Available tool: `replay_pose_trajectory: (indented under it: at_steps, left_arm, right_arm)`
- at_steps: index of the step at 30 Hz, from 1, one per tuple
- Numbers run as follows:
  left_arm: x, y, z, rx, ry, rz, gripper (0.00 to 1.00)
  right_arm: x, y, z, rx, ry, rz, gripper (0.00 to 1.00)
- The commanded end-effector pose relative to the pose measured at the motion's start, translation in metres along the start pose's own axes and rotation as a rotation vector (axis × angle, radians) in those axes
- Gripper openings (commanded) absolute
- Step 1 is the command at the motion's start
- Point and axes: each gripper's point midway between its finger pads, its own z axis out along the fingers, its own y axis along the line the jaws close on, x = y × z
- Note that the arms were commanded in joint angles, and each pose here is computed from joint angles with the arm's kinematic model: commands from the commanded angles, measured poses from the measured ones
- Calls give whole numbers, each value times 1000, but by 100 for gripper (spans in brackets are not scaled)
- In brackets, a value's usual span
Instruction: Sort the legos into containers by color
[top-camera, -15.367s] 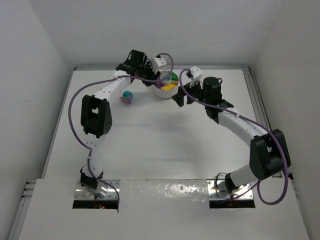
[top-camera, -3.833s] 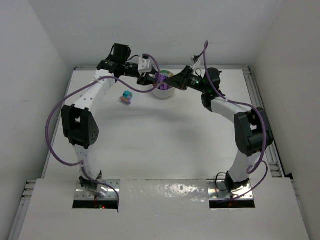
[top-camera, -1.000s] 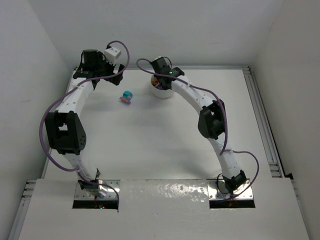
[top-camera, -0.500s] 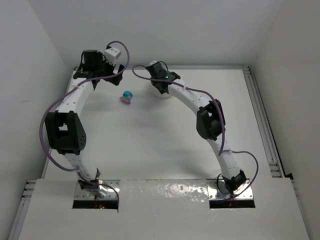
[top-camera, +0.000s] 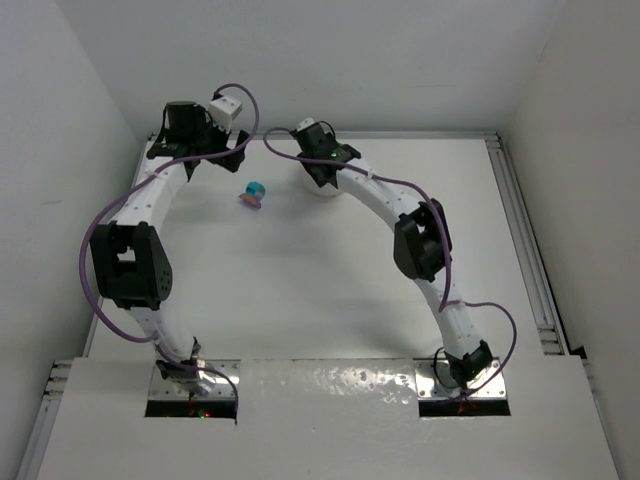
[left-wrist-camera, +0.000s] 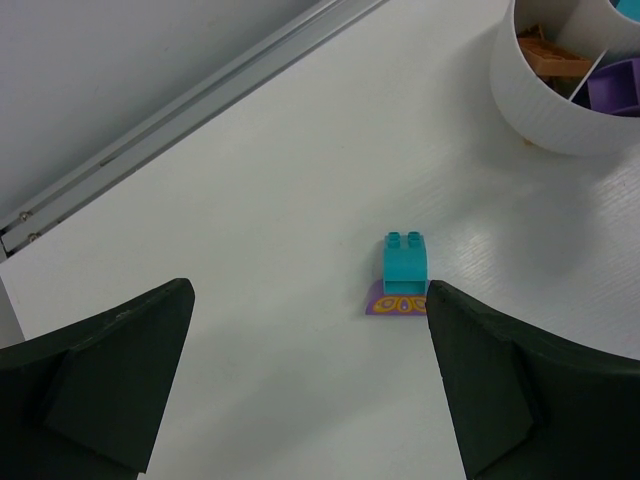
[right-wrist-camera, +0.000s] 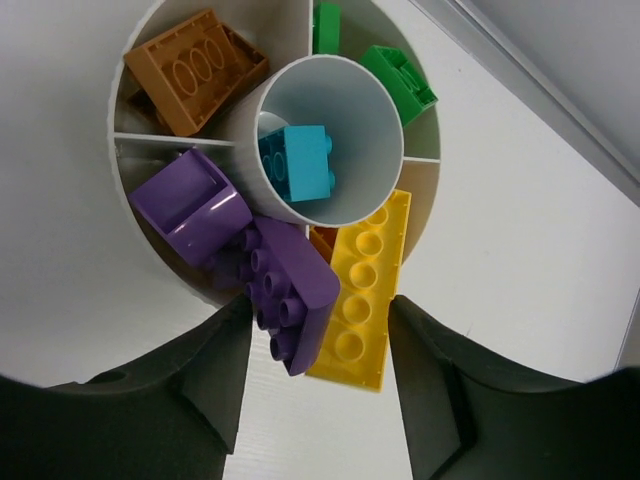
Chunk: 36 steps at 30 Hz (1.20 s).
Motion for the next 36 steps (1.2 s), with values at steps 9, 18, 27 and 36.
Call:
replay_pose_trajectory:
  at_steps: [9, 18, 27, 36]
  left_arm:
    - [-28, 0, -16, -19, -81, 43, 100]
    - [35, -60, -2, 235, 82, 187, 97]
    - [82, -80, 39, 330, 260, -2, 100]
    - [83, -59, 96, 89, 261, 5, 89]
  right_arm:
    - [-51, -25, -46, -4, -150, 88, 63]
    - [-88, -42, -102, -108, -304, 233, 62]
    - [-66, -57, -136, -344, -388, 380, 64]
    - [-33, -55, -136, -337, -302, 369, 62]
